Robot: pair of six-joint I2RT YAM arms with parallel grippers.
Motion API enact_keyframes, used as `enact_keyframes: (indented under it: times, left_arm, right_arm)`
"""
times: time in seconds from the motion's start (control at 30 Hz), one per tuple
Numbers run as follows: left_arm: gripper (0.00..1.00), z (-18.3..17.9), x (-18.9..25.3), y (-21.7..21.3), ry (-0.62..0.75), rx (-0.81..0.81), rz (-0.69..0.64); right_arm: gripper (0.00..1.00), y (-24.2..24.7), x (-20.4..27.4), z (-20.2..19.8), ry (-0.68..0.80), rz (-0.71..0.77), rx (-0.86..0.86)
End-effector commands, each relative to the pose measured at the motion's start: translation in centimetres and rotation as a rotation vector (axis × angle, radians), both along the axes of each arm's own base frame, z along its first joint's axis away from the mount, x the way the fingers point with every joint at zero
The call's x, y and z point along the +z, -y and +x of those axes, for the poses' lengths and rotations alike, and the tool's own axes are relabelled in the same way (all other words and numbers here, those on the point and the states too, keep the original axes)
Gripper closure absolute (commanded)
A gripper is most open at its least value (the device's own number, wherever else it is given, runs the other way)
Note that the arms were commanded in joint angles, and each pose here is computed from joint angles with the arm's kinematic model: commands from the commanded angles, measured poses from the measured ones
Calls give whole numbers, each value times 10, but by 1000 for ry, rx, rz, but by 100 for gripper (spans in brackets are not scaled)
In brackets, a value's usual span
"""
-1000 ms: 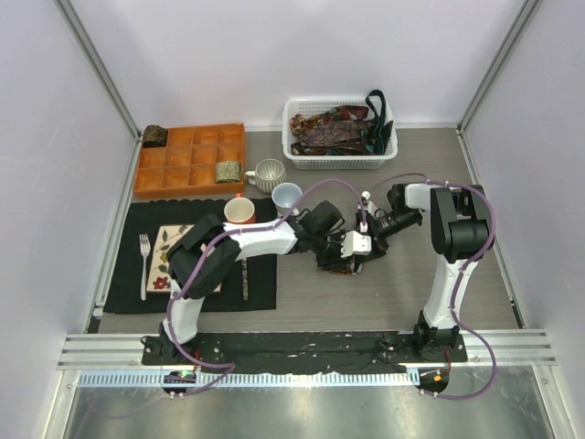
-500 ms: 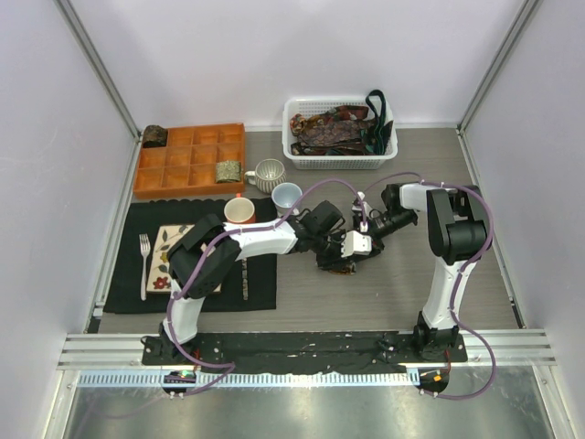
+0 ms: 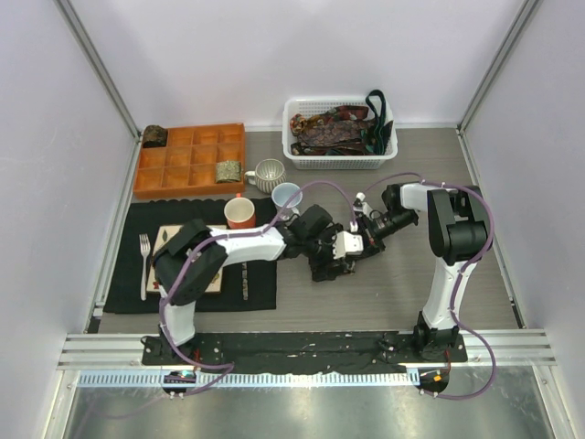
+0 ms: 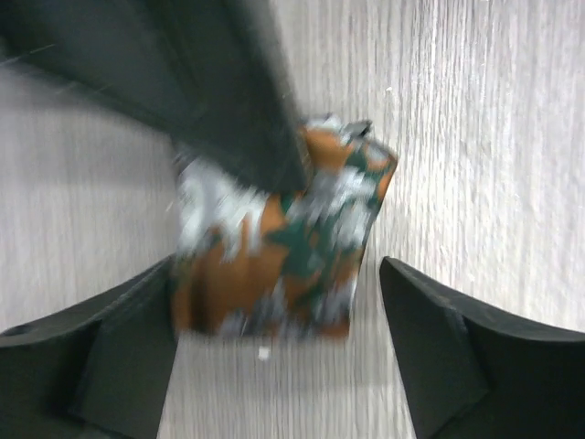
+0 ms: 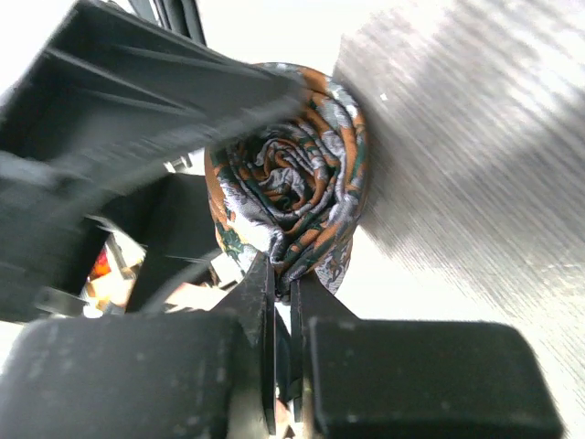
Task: Roll the ties
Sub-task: Roll the tie at the center of the board, then pick up the tie at the center of the board.
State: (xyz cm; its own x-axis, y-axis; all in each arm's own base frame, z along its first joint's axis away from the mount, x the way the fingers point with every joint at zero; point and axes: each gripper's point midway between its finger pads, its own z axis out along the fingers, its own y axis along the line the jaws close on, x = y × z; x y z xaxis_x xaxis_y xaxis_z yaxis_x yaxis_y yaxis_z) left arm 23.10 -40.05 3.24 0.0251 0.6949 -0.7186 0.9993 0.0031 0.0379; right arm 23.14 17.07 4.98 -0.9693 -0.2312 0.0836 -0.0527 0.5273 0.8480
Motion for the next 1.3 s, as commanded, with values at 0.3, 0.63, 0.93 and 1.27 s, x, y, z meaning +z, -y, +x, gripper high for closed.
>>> enact_keyframes:
  times: [0.3,0.63,0.93,1.27]
  left_arm:
    - [0,1,104,-17,110,27,-265]
    - [0,2,78,4,92,-52,-267]
    - [0,3,61,25,65,-79,-264]
    - [47,-12,65,27,-4,-88,-266]
  right_arm:
    - [99,-3,19,-7,109,124,73]
    - [99,-8,44,-11,116,222,86]
    - [99,-16,66,-16,141,298,117]
    - [99,-17,74,-13,155,300,127]
